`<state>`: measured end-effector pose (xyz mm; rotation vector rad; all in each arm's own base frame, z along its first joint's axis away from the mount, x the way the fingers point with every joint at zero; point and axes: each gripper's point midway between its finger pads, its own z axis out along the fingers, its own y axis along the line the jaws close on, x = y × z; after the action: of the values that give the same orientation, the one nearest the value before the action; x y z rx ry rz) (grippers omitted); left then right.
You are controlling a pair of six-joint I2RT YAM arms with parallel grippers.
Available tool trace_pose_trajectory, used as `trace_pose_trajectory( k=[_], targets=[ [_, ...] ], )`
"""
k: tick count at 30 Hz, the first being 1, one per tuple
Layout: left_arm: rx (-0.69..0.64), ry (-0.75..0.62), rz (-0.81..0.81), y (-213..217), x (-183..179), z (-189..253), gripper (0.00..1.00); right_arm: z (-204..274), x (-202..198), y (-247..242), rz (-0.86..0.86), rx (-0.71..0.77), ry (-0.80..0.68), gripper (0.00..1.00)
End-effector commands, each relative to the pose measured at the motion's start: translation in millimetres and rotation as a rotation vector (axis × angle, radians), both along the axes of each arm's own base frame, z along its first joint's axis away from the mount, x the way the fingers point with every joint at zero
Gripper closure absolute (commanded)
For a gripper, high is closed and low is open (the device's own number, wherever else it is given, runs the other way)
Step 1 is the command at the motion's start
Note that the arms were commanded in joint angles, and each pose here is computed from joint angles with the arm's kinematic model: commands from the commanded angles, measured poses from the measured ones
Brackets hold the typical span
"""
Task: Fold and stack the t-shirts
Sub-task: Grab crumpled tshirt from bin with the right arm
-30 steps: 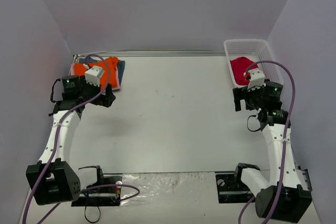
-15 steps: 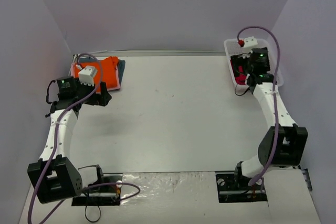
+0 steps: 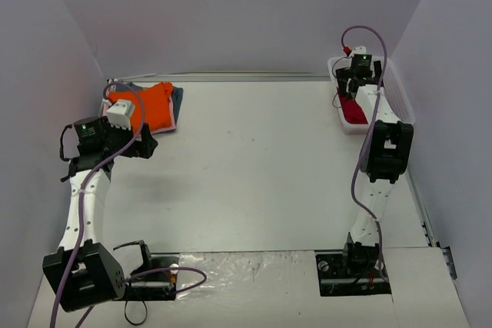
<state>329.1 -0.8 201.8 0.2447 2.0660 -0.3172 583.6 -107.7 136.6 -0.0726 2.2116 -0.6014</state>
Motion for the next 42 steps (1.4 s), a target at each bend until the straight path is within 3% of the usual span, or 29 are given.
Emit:
trace_pose_trajectory(
  k=[1, 12, 20, 30, 34, 35, 37, 40, 41, 42],
  targets=[
    [0.013, -0.048, -0.024, 0, 4, 11, 0.06, 23, 4, -15, -0.014, 0.063, -0.035, 0.01],
    [0.012, -0.036, -0.016, 3, 4, 8, 0.06, -54, -11, 36, 0.217, 0.538, 0.175, 0.02],
    [0.01, -0.031, -0.007, 7, 3, 6, 0.06, -57, 1, 35, 0.192, 0.528, 0.17, 0.01],
    [-0.004, -0.019, -0.013, 7, 4, 1, 0.06, -116, 2, 16, 0.12, 0.519, 0.263, 0.04],
    [-0.008, -0.009, -0.014, 7, 4, -1, 0.06, -134, -2, 6, 0.093, 0.515, 0.288, 0.19],
    [-0.01, -0.008, -0.015, 7, 4, -2, 0.06, -135, -2, 3, 0.084, 0.516, 0.286, 0.31],
    [-0.009, -0.012, -0.019, 7, 4, -1, 0.06, -130, -2, 2, 0.089, 0.515, 0.28, 0.43],
    [-0.008, -0.015, -0.019, 7, 3, -1, 0.06, -123, -2, 3, 0.106, 0.507, 0.274, 0.79],
    [-0.01, -0.015, -0.02, 7, 3, -2, 0.06, -123, -3, 3, 0.109, 0.504, 0.276, 1.0],
    [-0.01, -0.016, -0.022, 6, 3, -2, 0.06, -120, -3, 3, 0.114, 0.505, 0.274, 1.0]
  ],
)
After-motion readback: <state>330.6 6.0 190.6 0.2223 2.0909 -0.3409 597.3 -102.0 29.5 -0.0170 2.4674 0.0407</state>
